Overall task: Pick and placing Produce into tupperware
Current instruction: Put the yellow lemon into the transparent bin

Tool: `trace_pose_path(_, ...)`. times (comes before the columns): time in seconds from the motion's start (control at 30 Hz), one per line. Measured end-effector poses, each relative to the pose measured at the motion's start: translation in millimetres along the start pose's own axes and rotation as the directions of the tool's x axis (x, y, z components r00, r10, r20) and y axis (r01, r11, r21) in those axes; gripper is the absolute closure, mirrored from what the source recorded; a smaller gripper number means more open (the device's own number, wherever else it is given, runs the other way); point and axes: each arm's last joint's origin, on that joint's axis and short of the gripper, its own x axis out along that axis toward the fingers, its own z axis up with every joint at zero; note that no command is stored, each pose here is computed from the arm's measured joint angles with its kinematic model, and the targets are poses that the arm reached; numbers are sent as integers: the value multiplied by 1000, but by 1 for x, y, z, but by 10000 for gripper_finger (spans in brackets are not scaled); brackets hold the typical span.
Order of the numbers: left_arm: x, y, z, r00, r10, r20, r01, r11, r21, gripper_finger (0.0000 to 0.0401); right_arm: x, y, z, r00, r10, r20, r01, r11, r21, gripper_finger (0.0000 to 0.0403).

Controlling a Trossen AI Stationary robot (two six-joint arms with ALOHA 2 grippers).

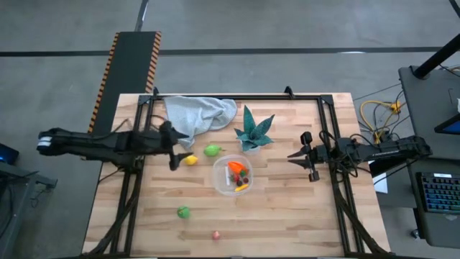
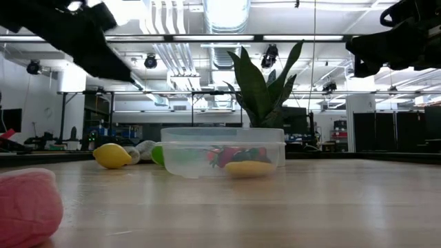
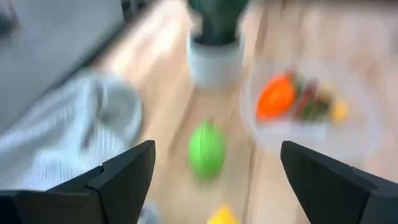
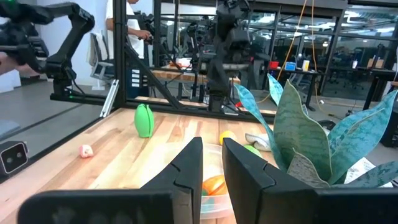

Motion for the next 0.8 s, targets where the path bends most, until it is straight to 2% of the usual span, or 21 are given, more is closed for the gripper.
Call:
trace_pose_path(0.13,14,-5,7,983,27,-181,-17,998,52,70,0,0,0,1000,0,0,0,1000,0,349)
trace_pose_path(0.23,27,-9,10,953,42,-300,-16,996,88,70,0,0,0,1000,0,-1,0,1000,0,349)
trace_pose_path(0.4,51,-17,7,871,53,-488,13,991,130,70,0,0,-1,1000,1,-12,-1,1000,0,349)
trace_pose_path(0.63,80,-25,-5,714,101,-693,19,986,164,70,2,0,-3,999,3,-34,-3,1000,2,349)
trace_pose_path(0.8,97,-29,-12,664,113,-739,12,987,161,70,2,0,-4,999,4,-41,-4,1000,2,349)
